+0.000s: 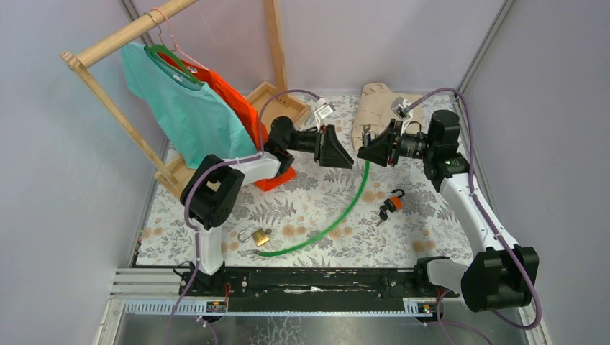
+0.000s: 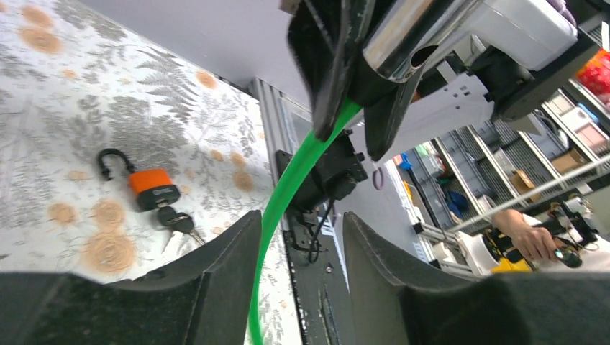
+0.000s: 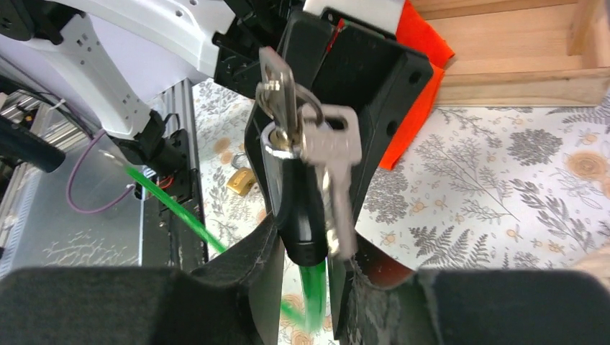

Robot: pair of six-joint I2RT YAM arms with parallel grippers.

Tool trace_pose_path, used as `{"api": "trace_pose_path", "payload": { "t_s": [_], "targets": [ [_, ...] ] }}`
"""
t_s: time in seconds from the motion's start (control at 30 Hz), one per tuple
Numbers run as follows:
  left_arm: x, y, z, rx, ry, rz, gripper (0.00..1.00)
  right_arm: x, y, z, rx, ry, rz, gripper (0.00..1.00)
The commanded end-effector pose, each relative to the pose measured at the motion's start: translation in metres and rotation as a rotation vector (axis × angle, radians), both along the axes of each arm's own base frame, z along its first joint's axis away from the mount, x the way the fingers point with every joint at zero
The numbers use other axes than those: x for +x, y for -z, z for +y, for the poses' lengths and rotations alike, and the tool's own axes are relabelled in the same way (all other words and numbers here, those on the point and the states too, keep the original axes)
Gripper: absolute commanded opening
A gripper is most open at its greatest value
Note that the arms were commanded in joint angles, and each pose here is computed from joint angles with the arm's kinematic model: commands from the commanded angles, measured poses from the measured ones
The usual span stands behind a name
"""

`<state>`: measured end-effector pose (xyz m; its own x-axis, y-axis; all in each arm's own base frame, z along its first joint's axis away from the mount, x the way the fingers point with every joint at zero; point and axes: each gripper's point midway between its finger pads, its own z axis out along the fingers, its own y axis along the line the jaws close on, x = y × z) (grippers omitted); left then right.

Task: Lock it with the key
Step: Pick up the lock from the center of the board.

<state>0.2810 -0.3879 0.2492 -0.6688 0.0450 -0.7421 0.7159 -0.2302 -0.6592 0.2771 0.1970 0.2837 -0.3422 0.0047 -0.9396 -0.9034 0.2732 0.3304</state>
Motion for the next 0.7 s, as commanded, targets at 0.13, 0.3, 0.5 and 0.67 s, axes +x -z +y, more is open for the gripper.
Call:
{"api": "trace_pose_path", "payload": {
  "t_s": [0.13,0.3,0.5,0.67],
  "targets": [
    [0.044,-0.007,0.027,0.031,-0.137,-0.076,0.61,0.011,-0.011,-0.016,-0.076,0.112,-0.011,0.0],
    [0.067,-0.005,0.047,0.088,-0.236,-0.151,0.62,0.025,0.003,-0.029,-0.149,0.226,0.032,0.0],
    [0.083,0.017,0.072,0.301,-0.421,-0.206,0.64,0.065,0.011,-0.058,-0.182,0.484,0.108,0.0],
    [0.076,0.062,0.094,0.496,-0.506,-0.118,0.66,0.094,0.018,-0.082,-0.135,0.66,0.203,0.0]
  ]
}}
